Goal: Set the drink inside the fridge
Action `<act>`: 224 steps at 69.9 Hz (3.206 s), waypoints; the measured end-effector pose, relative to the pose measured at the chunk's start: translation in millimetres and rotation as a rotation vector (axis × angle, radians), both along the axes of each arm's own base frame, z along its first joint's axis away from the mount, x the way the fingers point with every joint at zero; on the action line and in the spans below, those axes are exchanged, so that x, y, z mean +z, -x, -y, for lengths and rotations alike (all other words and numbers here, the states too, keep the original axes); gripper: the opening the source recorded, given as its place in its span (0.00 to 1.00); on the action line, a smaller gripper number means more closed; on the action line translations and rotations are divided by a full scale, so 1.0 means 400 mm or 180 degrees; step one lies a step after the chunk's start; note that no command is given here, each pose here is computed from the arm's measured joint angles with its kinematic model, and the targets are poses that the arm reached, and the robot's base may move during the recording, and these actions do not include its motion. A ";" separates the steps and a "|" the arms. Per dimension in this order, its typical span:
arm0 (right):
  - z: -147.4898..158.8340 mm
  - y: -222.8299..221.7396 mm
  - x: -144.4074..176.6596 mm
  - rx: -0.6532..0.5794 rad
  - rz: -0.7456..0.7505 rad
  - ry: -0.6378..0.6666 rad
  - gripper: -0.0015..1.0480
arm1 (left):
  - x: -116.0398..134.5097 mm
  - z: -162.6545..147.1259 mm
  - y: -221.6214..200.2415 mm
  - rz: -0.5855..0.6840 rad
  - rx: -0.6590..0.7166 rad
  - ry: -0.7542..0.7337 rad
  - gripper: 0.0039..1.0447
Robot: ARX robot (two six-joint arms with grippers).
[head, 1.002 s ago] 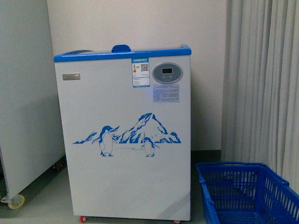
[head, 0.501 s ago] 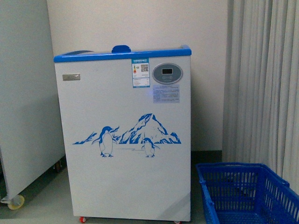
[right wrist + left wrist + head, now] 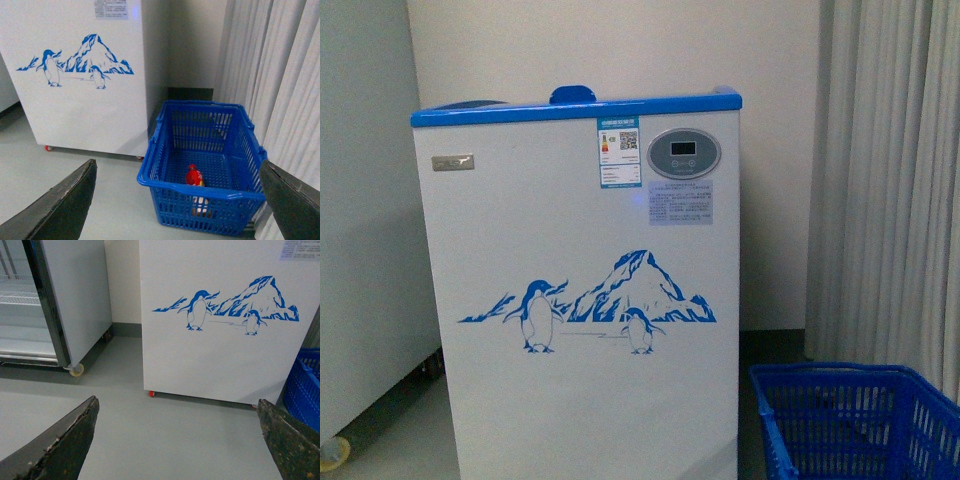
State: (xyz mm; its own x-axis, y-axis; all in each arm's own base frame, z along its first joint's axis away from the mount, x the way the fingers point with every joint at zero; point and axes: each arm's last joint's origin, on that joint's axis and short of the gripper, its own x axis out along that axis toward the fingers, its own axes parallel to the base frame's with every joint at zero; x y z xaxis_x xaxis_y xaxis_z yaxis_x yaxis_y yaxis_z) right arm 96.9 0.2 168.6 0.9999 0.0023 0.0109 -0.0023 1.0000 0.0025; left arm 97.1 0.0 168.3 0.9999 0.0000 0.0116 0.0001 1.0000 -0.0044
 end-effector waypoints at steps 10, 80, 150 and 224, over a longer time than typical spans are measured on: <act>0.000 0.000 0.000 0.0000 0.0001 0.0000 0.93 | 0.000 0.000 0.000 0.0000 0.0000 0.0000 0.92; 0.000 -0.001 -0.003 -0.0039 -0.0075 -0.0020 0.93 | 0.000 0.000 0.000 -0.0001 0.0000 0.0000 0.92; 0.226 -0.413 -0.608 -0.0706 -0.3570 0.0328 0.93 | 0.000 0.000 0.000 -0.0001 -0.0001 0.0000 0.92; 0.202 -0.460 -0.896 -0.0566 -0.4431 -0.0018 0.62 | 0.000 0.000 0.000 -0.0001 -0.0001 0.0000 0.92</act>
State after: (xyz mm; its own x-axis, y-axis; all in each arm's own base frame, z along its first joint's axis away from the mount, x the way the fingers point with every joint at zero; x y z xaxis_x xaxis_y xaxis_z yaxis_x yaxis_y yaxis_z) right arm 281.0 -80.8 -189.7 0.1775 -0.1204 -0.9767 0.1303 0.9866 -0.0980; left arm 97.1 0.0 168.3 0.9999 -0.0004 0.0113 0.0004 1.0000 -0.0044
